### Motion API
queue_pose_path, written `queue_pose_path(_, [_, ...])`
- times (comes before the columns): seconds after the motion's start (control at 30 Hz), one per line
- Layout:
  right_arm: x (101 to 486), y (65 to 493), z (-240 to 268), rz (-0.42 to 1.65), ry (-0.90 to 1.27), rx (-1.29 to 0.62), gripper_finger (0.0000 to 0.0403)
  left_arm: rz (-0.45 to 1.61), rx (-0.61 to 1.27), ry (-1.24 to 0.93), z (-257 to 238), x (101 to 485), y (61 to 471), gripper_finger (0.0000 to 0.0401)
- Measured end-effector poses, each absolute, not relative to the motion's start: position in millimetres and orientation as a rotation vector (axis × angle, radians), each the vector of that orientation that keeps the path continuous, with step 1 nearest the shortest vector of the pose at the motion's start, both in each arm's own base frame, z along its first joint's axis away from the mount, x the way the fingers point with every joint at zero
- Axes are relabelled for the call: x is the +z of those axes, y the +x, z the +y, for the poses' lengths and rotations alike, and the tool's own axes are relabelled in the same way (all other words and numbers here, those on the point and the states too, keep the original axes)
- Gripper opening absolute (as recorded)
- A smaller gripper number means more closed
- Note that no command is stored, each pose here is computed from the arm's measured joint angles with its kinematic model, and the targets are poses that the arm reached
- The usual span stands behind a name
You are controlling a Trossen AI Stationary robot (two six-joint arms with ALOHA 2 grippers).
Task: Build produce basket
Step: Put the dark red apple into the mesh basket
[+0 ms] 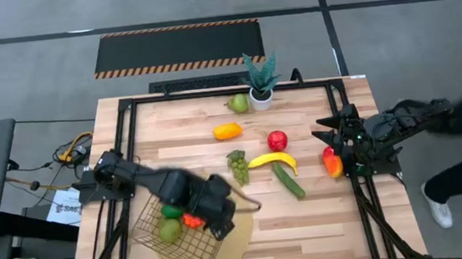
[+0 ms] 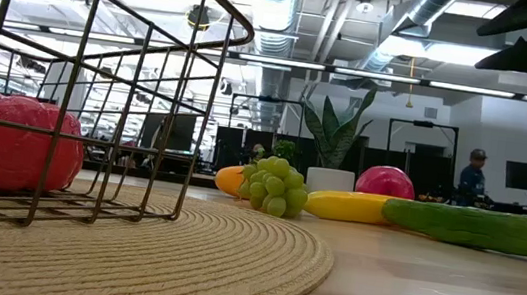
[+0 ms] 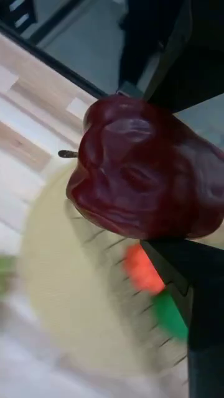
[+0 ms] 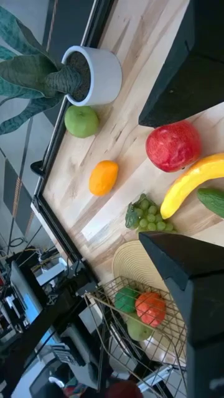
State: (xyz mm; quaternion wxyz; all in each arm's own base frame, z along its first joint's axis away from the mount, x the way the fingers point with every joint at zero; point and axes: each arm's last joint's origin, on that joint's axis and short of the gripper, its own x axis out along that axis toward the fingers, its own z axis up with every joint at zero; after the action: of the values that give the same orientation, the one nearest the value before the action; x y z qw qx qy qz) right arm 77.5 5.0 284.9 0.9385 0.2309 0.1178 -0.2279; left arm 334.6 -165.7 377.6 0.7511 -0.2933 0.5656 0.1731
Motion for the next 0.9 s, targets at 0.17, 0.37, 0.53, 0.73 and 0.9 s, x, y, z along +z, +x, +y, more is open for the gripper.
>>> queue_pose_path(0.17, [285,77,5,0.24,0.473,-0.466,0.0311,1.176,0.534,-0.802,-190,377,320,0.0282])
queue_pose_path(0.37, [285,77,5,0.24,0.474,-0.466,0.0311,1.117,0.7,-0.863,-210,364,306,0.0282])
queue_pose_path(0.53, [285,77,5,0.24,0.473,-0.466,0.0311,1.181,0.817,-0.84,-218,332,301,0.0282])
queue_pose_path(0.73, [284,77,5,0.245,0.47,-0.468,0.0311,1.218,0.858,-0.753,-216,298,304,0.0282])
queue_pose_path(0.9, [284,77,5,0.247,0.467,-0.468,0.0311,1.207,0.775,-0.775,-217,270,318,0.0282])
